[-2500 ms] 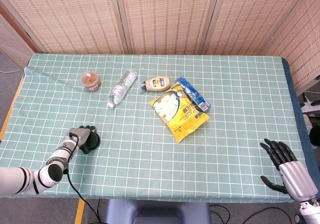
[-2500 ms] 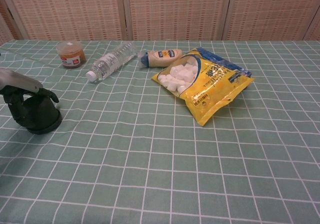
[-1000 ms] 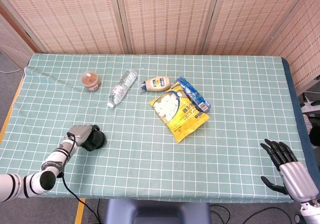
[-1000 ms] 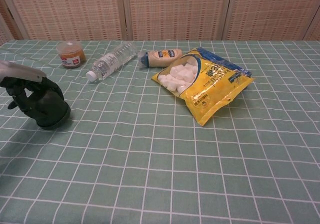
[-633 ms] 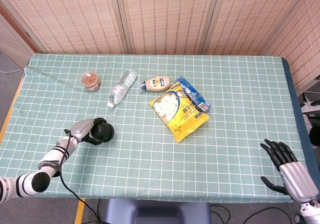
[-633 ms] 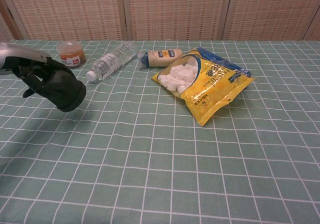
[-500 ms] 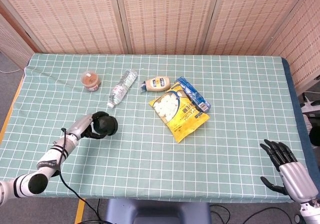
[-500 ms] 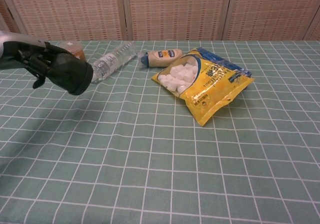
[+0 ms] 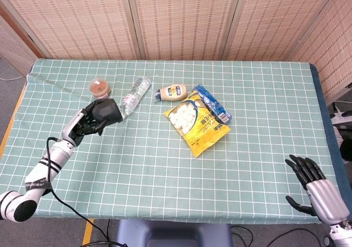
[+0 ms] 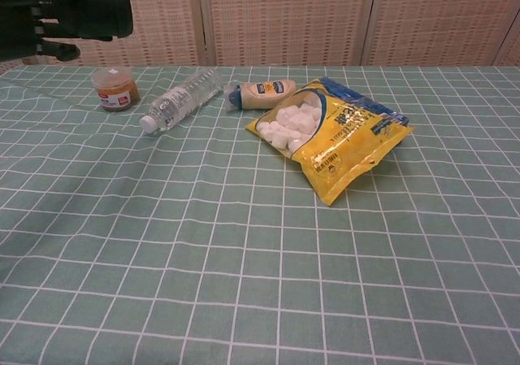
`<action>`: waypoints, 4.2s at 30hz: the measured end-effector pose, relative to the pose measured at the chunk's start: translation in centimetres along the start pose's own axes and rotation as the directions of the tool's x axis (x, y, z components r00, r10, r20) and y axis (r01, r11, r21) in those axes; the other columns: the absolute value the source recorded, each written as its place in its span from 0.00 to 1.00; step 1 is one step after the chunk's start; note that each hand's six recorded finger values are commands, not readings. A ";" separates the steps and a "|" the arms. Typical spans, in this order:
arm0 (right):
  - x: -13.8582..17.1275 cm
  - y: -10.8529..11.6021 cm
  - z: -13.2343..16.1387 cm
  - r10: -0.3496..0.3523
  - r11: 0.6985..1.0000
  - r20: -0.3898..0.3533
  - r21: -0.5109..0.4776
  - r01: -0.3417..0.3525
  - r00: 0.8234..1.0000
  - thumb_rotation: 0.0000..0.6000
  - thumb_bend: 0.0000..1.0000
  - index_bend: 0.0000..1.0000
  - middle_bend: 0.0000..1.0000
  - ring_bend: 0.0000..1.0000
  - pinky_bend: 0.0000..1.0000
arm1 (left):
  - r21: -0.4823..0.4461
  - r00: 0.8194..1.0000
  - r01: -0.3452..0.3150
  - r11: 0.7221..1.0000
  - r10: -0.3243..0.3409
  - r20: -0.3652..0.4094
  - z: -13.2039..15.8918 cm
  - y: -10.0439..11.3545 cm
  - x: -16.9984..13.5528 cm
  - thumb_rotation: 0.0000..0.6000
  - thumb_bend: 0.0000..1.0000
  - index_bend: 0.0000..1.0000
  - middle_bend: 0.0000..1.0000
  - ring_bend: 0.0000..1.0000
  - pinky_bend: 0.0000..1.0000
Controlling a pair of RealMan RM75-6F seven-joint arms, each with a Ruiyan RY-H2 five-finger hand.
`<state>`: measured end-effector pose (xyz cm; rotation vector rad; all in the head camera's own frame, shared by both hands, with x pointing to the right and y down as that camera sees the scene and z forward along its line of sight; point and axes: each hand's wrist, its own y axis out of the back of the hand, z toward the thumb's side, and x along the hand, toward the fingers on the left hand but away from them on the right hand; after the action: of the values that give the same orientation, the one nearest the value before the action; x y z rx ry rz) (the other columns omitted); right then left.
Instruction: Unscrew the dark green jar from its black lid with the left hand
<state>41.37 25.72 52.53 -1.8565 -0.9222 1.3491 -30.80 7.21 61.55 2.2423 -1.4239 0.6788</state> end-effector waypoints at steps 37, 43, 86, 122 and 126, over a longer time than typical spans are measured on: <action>0.2 0.5 0.0 -0.008 1.000 -0.014 -0.007 0.008 1.000 1.00 0.18 0.00 0.00 0.00 0.00 | 0.830 0.746 0.426 -0.360 0.659 -0.097 -6.0 4.9 -1.1 1.00 0.68 0.87 0.82 0.67 0.82; 0.2 0.4 0.1 -0.005 1.000 -0.015 -0.011 0.005 1.000 1.00 0.18 0.00 0.00 0.00 0.00 | 0.880 0.772 0.377 -0.289 0.623 -0.127 -5.6 3.2 -0.7 1.00 0.67 0.87 0.82 0.67 0.82; 0.0 0.1 0.1 0.002 1.000 -0.008 -0.018 -0.002 1.000 1.00 0.18 0.00 0.00 0.00 0.00 | 0.811 0.815 0.466 0.353 0.187 -0.549 -11.3 -0.4 -2.6 1.00 0.52 0.72 0.71 0.57 0.55; 0.0 -0.5 0.1 0.036 0.999 -0.004 -0.010 -0.036 0.999 1.00 0.18 0.00 0.00 0.00 0.00 | 0.797 0.799 0.537 0.275 0.138 -0.586 -11.7 -0.4 -2.9 1.00 0.39 0.00 0.00 0.00 0.10; 0.0 -0.6 0.1 0.037 0.999 -0.004 -0.010 -0.037 0.999 1.00 0.18 0.00 0.00 0.00 0.00 | 0.803 0.803 0.533 0.269 0.139 -0.579 -11.6 -0.4 -2.9 1.00 0.39 0.00 0.00 0.00 0.08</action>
<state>41.17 26.04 52.97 -1.8915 -0.8979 1.3644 -33.66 16.04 69.18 2.4757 -0.2533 2.3737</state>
